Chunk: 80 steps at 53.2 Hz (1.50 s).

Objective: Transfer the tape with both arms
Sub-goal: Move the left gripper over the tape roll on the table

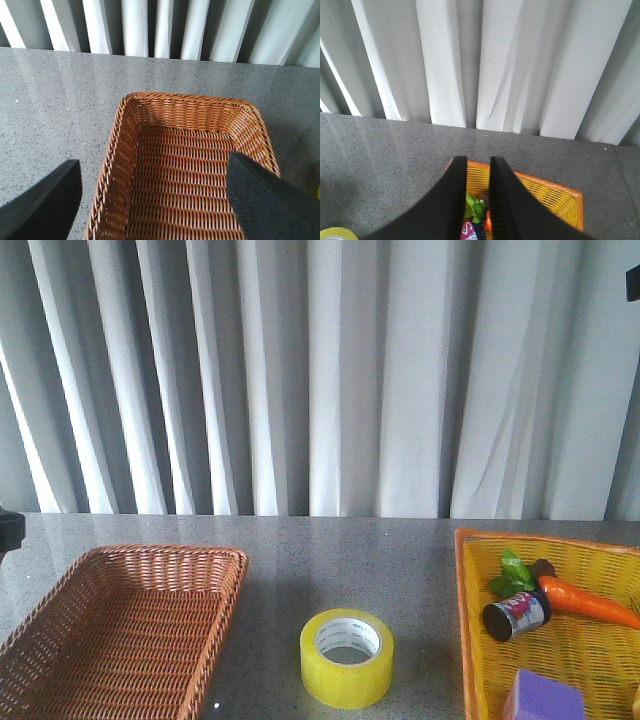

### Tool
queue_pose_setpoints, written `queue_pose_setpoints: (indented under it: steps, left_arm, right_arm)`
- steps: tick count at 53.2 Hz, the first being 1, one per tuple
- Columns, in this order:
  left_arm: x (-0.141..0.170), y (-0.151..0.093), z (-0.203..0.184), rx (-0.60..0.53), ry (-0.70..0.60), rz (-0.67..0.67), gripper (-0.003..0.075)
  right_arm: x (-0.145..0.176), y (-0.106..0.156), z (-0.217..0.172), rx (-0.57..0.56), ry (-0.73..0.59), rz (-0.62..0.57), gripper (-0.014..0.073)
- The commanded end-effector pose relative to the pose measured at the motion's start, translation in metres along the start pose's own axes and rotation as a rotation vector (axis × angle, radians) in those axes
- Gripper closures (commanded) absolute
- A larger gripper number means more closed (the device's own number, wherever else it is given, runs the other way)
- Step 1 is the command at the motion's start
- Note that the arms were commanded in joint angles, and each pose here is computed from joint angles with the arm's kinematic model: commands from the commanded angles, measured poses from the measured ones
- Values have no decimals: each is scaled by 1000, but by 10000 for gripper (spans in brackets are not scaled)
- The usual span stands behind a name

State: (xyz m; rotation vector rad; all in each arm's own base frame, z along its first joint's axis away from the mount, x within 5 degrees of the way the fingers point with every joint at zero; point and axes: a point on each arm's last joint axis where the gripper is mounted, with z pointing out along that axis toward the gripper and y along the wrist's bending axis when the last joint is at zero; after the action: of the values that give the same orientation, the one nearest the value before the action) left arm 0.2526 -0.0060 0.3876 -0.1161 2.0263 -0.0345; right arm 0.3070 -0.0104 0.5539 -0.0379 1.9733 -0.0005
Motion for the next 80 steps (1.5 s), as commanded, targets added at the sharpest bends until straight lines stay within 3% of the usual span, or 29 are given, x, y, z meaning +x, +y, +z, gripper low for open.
queue_pose_setpoints:
  steps: [1, 23, 36, 42, 49, 57, 68, 80]
  left_arm:
    - [-21, -4, -13, 35, -145, -3, 145]
    - [-30, -12, -18, 92, -204, -45, 145]
    - [-82, -41, -54, 208, -380, 3, 145]
    - [-107, -57, -61, 254, -397, 22, 145]
    - [-121, -89, -45, 302, -303, 127, 145]
    - [-113, -137, 2, 360, -125, 197, 145]
    - [-72, -196, 78, 387, 123, 230, 145]
    - [-30, -228, 133, 394, 283, 181, 145]
  right_arm:
    - [-13, 0, -28, 5, -121, -14, 611]
    - [-8, 0, -29, 8, -67, -54, 604]
    - [-7, 0, -32, 13, -55, -59, 604]
    - [-7, 0, -31, 12, -50, -59, 604]
    - [-7, 0, -30, 12, -49, -59, 604]
    - [-6, 0, -30, 12, -48, -59, 604]
    - [-6, 0, -30, 12, -47, -59, 604]
    - [-6, 0, -30, 11, -42, -59, 604]
